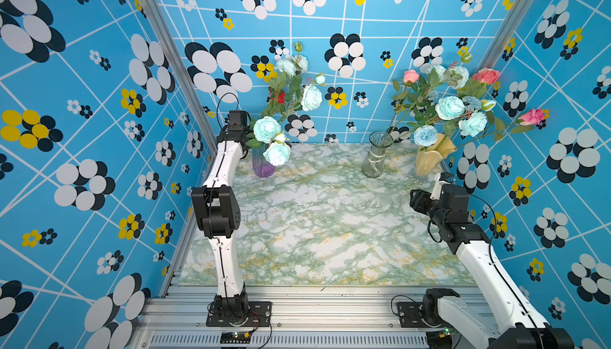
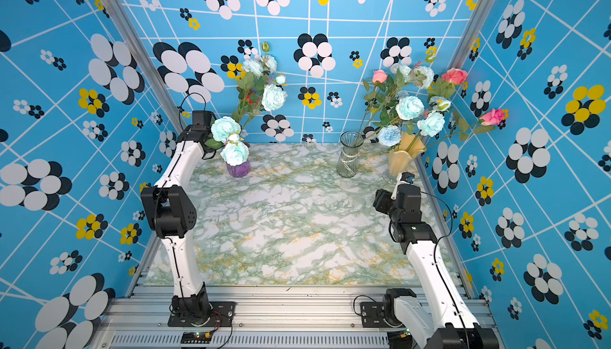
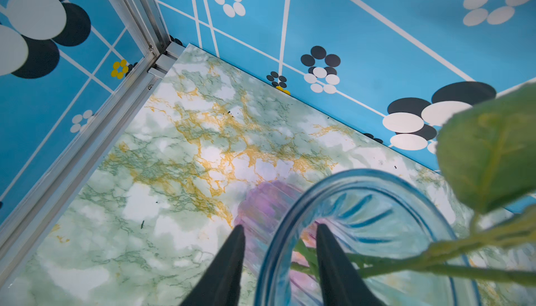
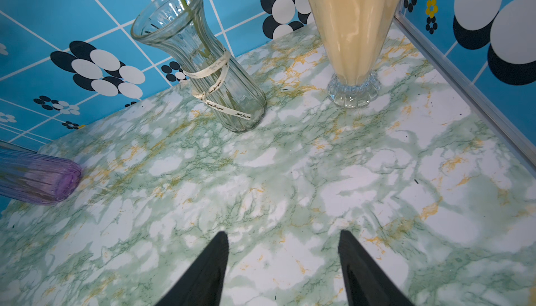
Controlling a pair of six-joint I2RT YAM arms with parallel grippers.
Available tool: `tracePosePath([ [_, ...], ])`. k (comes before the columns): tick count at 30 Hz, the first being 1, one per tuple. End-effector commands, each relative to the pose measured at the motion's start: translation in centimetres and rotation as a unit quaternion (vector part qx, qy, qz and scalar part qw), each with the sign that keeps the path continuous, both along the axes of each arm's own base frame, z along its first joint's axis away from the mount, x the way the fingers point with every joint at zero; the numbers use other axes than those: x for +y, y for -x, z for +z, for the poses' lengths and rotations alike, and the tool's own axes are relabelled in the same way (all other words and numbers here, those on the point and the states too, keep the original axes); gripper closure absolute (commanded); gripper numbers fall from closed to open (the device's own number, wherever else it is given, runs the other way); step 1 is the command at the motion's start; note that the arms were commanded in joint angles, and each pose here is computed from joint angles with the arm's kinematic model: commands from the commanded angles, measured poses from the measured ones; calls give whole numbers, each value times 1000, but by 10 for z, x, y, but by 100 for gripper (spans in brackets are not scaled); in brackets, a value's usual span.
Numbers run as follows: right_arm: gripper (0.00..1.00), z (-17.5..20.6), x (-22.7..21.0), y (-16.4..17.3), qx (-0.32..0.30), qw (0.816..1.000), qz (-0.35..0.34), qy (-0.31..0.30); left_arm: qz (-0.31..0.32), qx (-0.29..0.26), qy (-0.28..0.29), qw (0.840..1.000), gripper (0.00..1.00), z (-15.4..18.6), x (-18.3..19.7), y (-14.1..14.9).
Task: Pick out blue flowers from the vase
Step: Move the vase to the center of the board.
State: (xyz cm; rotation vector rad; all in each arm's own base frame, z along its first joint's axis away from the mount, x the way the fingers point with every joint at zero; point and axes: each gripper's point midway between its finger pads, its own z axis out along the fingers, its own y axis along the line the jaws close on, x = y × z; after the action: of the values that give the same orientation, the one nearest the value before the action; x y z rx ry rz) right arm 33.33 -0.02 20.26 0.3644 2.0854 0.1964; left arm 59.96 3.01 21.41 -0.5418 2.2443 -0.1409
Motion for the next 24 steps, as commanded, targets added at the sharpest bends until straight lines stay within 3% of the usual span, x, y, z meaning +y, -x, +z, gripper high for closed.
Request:
tracePosePath([
  [1,36,8,2,-3,-3,1000,8,0,-14,53,-1,998,67,-29,-5,6],
  [6,37,7,2,-3,0,1000,9,-1,-19,67,4,998,81,-34,-6,8],
  [11,37,7,3,-3,1,1000,9,-2,-21,75,28,997,100,-34,-4,13],
  [18,37,9,3,-2,2,1000,11,-4,-31,98,66,992,100,-39,-6,25],
  [24,36,8,4,-2,8,1000,13,-5,-53,99,135,985,100,-34,-21,33],
])
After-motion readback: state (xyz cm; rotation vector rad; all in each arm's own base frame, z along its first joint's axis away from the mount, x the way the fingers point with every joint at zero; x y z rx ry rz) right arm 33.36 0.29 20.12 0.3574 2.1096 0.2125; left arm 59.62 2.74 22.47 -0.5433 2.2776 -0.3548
